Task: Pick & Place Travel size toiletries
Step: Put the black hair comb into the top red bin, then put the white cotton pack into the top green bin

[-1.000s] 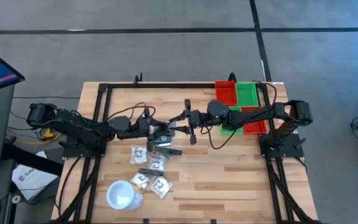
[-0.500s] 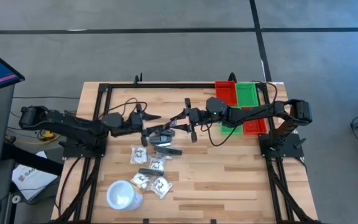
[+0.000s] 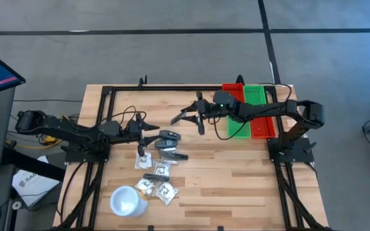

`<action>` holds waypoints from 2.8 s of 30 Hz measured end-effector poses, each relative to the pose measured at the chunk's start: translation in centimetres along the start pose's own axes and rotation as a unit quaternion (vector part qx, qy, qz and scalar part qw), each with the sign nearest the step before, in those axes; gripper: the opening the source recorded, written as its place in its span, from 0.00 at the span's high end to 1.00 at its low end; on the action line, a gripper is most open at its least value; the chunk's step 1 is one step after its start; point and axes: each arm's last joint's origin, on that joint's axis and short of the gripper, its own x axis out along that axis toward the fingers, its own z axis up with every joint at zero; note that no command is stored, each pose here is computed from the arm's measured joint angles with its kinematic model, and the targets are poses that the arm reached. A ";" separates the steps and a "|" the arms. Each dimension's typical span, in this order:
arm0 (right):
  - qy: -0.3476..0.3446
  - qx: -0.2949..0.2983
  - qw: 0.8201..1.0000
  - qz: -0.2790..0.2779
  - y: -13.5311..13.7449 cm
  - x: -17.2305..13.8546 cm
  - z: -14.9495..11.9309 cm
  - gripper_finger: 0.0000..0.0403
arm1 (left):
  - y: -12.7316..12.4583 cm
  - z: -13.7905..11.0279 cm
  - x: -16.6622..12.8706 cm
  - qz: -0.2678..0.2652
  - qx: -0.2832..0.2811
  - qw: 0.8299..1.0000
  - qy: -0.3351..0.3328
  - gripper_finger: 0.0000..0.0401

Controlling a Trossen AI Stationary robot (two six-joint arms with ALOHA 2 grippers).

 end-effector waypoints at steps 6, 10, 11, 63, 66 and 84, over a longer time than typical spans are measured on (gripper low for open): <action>0.027 0.011 0.999 -0.034 -2.1 -2.4 0.9 0.67 | -0.9 -0.6 0.1 -0.023 0.003 1.000 0.016 0.56; 0.059 0.020 0.996 -0.056 -3.2 -4.4 1.3 0.70 | -1.1 -0.8 0.2 -0.029 0.005 0.999 0.024 0.56; 0.067 0.022 0.996 -0.062 -3.5 -5.0 1.4 0.71 | -1.1 -0.8 0.2 -0.029 0.003 0.999 0.025 0.56; 0.319 0.223 0.834 -0.392 -11.1 -18.6 -3.4 0.54 | -1.1 -0.8 0.2 -0.029 -0.009 0.999 0.023 0.56; 0.318 0.219 0.837 -0.388 -11.0 -18.4 -3.3 0.56 | -1.1 -0.8 0.2 -0.029 -0.009 0.999 0.023 0.56; 0.319 0.201 0.855 -0.357 -9.8 -16.9 -2.9 0.60 | -1.1 -0.7 0.2 -0.027 -0.009 0.999 0.020 0.56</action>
